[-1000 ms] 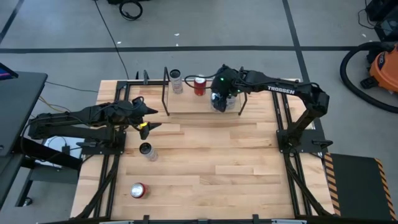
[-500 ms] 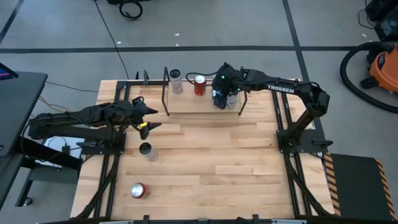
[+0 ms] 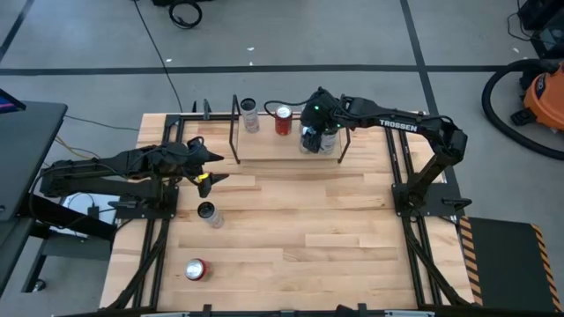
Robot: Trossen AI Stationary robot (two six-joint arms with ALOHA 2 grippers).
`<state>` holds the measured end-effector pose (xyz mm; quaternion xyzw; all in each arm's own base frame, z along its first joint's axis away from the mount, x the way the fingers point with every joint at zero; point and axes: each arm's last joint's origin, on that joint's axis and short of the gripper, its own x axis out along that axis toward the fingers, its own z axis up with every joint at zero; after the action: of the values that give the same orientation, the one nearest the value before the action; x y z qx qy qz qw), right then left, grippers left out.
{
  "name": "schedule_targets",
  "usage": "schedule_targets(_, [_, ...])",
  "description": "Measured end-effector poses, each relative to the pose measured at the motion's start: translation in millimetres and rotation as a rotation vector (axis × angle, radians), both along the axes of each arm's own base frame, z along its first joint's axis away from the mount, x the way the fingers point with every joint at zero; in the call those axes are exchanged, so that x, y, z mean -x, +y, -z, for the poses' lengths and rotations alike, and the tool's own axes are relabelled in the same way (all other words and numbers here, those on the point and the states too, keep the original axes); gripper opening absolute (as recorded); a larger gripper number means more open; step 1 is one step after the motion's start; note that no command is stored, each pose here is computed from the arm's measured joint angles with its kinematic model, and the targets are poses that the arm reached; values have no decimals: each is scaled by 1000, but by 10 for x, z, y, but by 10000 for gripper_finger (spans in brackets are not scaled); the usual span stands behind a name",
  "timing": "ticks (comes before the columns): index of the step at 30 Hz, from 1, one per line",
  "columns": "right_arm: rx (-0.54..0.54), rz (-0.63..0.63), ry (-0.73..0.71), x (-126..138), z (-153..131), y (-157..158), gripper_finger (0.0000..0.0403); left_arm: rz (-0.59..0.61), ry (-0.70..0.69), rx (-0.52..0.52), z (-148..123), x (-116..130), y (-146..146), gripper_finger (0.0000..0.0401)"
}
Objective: Place canned beverage on shelf
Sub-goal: Put the blue soda can on the shelf aligned with the other blue soda can, then put the red soda can on the shelf aligned with other red soda can
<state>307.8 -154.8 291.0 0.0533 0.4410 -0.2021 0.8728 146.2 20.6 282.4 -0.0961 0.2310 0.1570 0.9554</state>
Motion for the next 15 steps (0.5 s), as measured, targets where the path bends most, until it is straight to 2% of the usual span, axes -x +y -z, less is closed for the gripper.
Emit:
schedule_targets(5, [34,-3,-9,-14,-52,-13,294,0,0,-1,0,0,0,311])
schedule_targets(10, [58,-1,-53,-40,-231,-26,295,1,0,-1,0,0,0,311])
schedule_targets(15, [34,-17,-73,-39,-408,1,295,0,-4,-1,-4,-2,1,311])
